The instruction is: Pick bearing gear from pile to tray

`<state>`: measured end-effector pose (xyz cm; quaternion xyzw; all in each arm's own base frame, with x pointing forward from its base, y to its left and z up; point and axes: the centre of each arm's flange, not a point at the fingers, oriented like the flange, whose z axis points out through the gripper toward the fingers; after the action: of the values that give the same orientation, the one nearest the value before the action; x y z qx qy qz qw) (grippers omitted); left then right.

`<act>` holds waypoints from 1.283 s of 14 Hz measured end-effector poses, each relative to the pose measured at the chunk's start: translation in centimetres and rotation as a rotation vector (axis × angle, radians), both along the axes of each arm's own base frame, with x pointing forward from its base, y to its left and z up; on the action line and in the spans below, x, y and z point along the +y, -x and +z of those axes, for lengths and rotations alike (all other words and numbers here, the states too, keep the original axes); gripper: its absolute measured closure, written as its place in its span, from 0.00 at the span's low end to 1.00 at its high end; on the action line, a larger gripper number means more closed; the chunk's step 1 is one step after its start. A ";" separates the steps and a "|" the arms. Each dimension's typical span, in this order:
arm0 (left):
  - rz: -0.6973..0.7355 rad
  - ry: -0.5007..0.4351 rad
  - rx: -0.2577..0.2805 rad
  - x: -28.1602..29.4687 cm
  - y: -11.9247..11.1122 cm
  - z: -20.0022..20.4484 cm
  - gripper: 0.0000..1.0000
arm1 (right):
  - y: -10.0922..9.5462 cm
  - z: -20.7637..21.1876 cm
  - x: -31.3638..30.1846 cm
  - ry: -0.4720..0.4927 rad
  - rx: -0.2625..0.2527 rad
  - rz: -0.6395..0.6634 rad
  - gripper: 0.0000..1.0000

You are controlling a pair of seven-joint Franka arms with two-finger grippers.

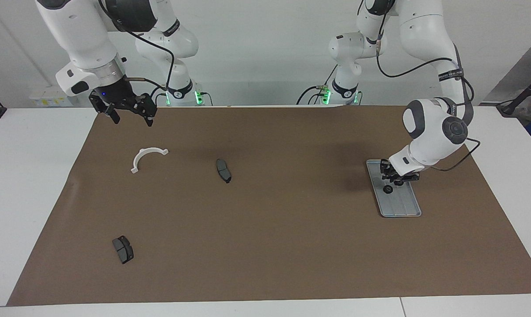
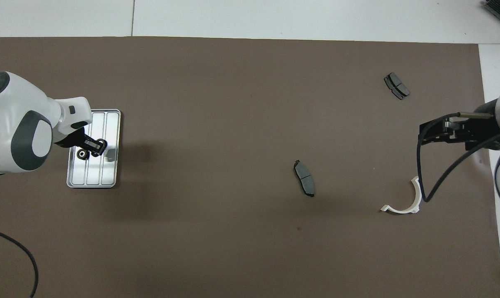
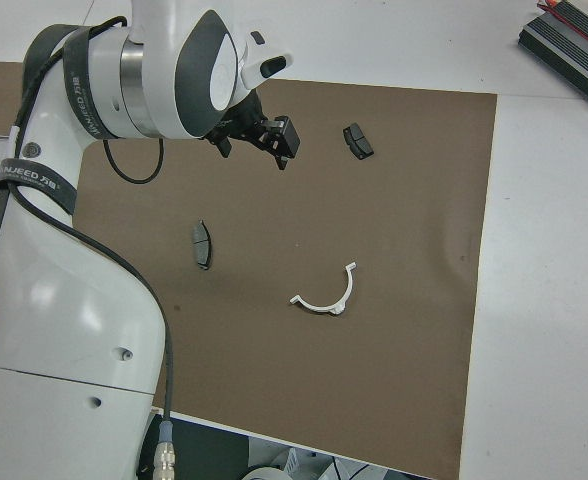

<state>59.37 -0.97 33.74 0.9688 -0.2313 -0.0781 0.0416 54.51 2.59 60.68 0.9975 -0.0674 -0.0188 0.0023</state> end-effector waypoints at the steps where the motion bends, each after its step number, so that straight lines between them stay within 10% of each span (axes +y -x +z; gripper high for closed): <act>1: -0.002 0.000 0.001 -0.1 0.1 0.0 0.63 | 0.0 0.0 0.0 0.000 0.000 0.000 0.00; 12: 0.021 -0.012 -0.100 1.2 0.5 10.5 0.02 | 0.0 0.0 0.0 0.000 0.000 0.000 0.00; 18: 0.082 -0.024 -0.189 1.1 1.7 21.3 0.00 | 0.0 0.0 0.0 0.000 0.000 0.000 0.00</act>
<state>57.62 0.10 55.04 0.9810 -0.1933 0.0128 0.0110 54.51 2.59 60.68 0.9976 -0.0673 -0.0188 0.0023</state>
